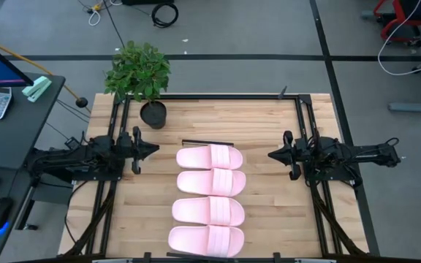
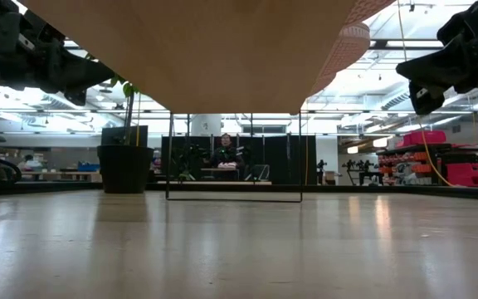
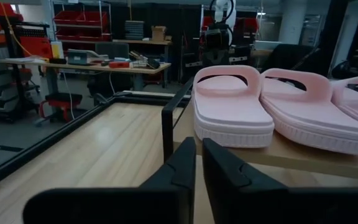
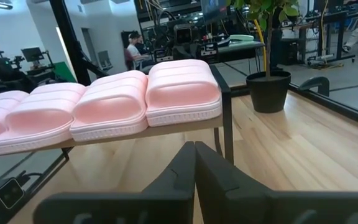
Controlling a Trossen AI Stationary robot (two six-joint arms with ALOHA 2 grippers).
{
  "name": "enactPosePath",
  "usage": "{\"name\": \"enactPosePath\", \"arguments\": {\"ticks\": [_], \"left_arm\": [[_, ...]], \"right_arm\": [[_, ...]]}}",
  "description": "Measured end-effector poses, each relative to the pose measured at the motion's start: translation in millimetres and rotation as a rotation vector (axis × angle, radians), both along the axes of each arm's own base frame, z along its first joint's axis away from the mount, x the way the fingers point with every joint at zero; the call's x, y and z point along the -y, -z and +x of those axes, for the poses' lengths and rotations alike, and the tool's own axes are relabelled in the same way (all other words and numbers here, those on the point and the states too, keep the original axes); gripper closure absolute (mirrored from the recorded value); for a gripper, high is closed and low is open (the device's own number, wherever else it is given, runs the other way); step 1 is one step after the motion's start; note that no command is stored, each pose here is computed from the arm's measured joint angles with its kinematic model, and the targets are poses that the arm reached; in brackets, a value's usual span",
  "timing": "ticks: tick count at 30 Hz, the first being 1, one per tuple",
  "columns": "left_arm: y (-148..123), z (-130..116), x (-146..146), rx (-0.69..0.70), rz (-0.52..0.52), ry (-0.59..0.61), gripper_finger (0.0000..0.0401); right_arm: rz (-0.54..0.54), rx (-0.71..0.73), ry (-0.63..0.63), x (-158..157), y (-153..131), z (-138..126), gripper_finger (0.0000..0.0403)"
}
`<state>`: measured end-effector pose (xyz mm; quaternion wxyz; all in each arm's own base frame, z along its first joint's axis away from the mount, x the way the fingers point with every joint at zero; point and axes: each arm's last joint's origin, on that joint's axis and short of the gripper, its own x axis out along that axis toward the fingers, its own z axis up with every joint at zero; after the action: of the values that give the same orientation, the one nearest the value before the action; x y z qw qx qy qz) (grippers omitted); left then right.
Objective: Pick and place slides into the shelf
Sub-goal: Return to Home Position
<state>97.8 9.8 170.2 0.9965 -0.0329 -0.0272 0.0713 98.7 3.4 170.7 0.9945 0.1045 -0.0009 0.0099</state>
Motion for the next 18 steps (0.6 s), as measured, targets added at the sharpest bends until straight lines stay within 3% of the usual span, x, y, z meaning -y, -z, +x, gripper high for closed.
{"name": "enactPosePath", "arguments": {"ticks": [18], "left_arm": [[-0.1, 0.0, 0.0, 0.001, 0.0, 0.0, 0.0364]], "right_arm": [[-0.001, 0.004, 0.0, 0.0, -0.5, 0.0, 0.0388]]}}
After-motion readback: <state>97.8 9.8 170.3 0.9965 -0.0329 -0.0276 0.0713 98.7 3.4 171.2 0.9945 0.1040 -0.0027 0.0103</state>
